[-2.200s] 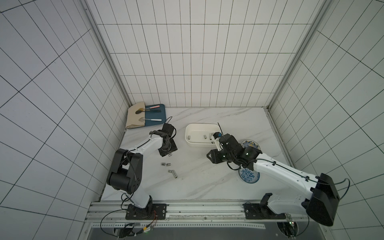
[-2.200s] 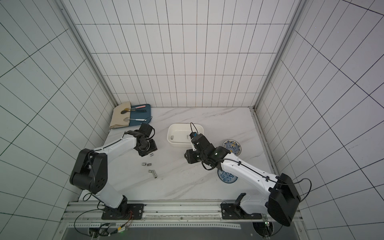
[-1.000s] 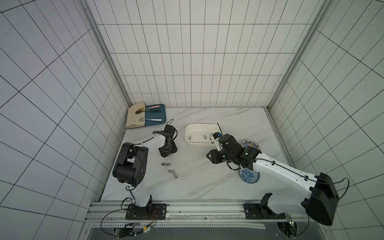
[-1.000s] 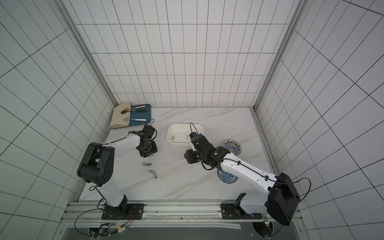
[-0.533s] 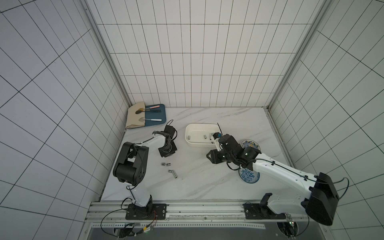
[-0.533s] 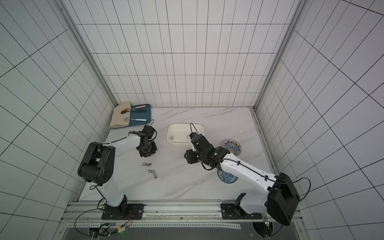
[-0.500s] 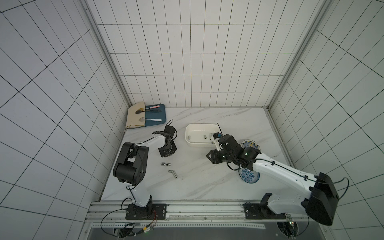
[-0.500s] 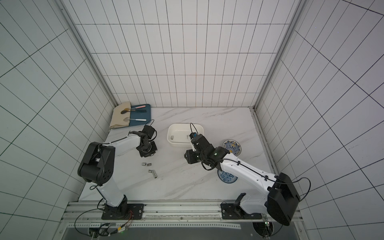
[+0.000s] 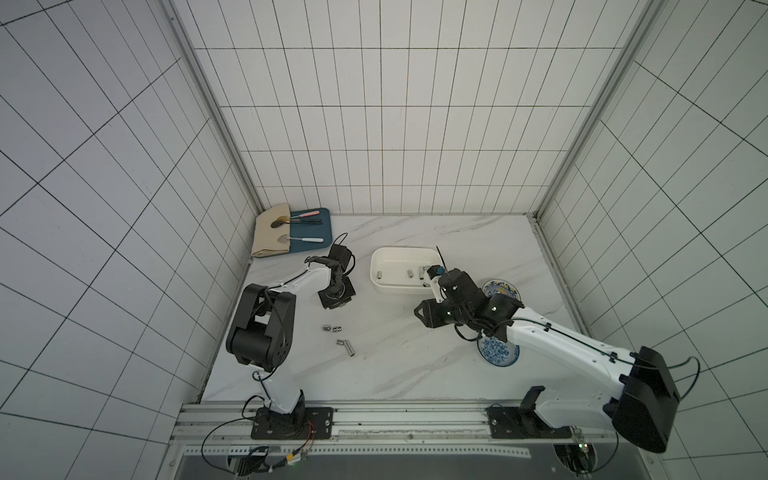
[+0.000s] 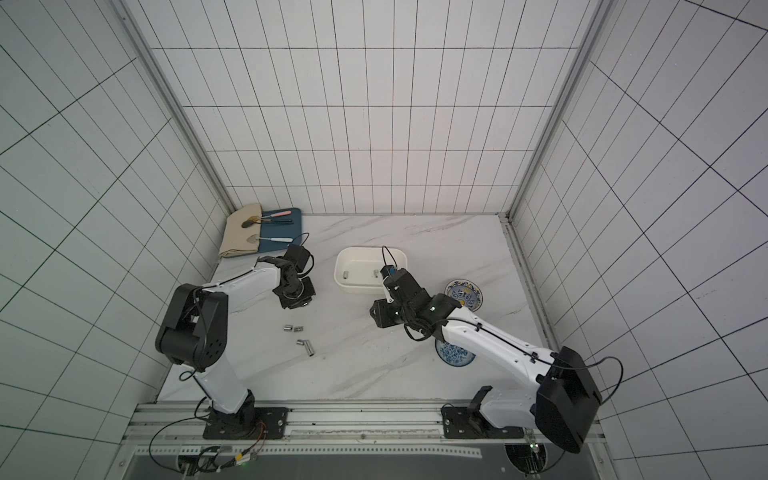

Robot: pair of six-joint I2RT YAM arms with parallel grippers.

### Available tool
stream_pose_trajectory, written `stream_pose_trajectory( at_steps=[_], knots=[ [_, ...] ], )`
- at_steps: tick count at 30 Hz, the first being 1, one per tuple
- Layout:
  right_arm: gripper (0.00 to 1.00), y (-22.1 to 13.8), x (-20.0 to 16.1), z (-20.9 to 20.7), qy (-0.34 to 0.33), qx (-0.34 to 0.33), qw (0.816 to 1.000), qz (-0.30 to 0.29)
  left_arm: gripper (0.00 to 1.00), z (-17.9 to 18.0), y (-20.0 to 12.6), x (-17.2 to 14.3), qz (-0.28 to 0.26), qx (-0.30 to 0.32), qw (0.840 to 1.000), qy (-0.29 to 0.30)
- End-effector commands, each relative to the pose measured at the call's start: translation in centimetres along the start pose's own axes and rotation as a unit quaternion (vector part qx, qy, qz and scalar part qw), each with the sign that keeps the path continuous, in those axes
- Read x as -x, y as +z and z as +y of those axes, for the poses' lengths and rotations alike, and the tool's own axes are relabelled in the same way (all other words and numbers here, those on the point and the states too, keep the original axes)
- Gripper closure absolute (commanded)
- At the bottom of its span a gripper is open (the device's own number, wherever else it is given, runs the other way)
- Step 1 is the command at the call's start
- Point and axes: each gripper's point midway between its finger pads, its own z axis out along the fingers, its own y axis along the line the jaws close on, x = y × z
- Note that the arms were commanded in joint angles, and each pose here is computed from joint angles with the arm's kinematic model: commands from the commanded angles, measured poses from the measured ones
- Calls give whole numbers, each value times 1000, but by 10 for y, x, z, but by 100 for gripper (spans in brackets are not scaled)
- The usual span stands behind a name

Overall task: Put the socket on the desktop into the storage box
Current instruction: Place the socket head in the storage box.

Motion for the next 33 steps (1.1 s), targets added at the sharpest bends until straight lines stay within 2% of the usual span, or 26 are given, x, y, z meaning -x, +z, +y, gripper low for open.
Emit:
stream_pose_trajectory(
  at_steps=[1,8,20,33],
  knots=[
    [56,-4,-2,-9,8,-12,1000,-4,80,-15,-22,17,-22,-22,999,10],
    [56,-9,3,-12,8,-17,1000,-9,80,-51,-45,34,-35,-66,997,22],
    [56,-12,5,-15,12,-19,1000,-13,80,-113,-53,42,-38,-95,993,61],
    [56,-16,6,-19,14,-20,1000,-12,80,-173,-28,41,-15,-122,989,87]
  ],
)
